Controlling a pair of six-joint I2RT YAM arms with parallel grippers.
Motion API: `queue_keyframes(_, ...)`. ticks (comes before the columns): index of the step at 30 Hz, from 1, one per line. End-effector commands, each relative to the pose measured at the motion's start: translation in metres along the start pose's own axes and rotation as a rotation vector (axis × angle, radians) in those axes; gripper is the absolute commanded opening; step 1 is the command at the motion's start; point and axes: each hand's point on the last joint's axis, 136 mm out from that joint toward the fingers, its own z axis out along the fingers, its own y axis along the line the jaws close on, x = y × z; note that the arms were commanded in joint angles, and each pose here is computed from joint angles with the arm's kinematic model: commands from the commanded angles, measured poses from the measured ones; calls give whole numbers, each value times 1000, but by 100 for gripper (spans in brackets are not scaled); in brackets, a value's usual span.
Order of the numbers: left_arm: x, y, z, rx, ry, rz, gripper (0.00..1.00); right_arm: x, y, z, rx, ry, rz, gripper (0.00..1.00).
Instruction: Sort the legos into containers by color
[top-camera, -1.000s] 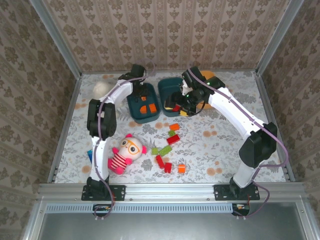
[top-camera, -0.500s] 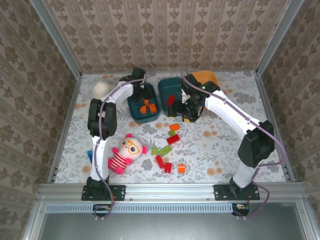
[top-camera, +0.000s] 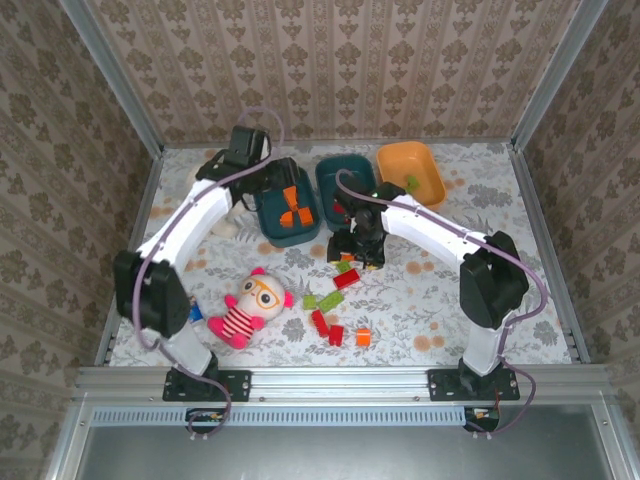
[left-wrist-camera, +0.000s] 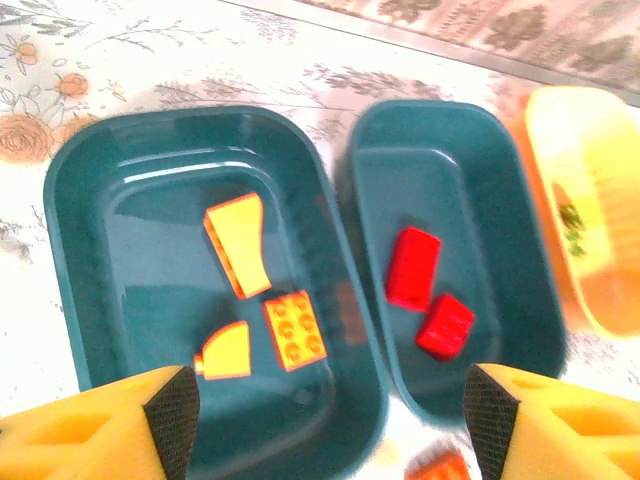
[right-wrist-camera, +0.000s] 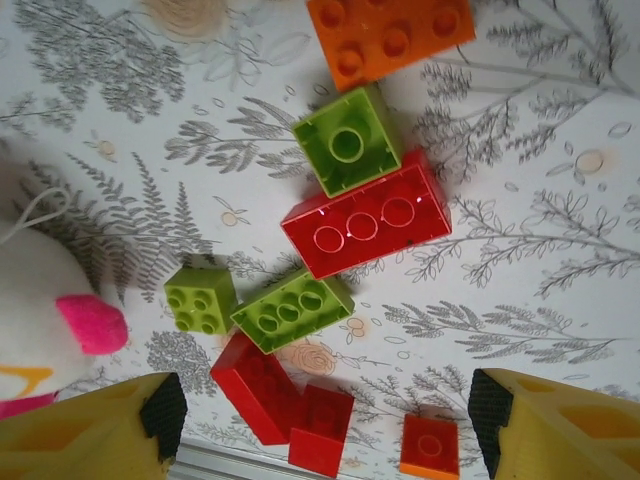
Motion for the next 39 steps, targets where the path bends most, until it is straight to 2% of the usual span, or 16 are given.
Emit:
queue_keyframes(1, 36, -19, -20, 46, -10, 34, 74, 6, -3, 25, -7, 13, 224, 78)
queue_keyframes(7, 102, -30, -67, 167, -7, 32, 72, -1, 5, 47, -12, -15, 370, 79)
queue_keyframes(14, 150, -2, -113, 172, 8, -1, 72, 2, 4, 70, 32, -4, 475, 74)
queue_keyframes(19, 161, 14, -133, 159, -13, -12, 73, -2, 4, 83, 21, -13, 511, 64)
queue_keyframes(29, 159, 11, -140, 176, -18, -3, 73, -6, -13, 100, 109, -33, 554, 56)
queue_keyframes(31, 158, 9, -140, 178, -13, 5, 72, -8, -14, 102, 106, -42, 560, 49)
queue_keyframes(39, 161, 4, -133, 195, 15, 11, 72, -1, -17, 68, 79, -72, 606, 33)
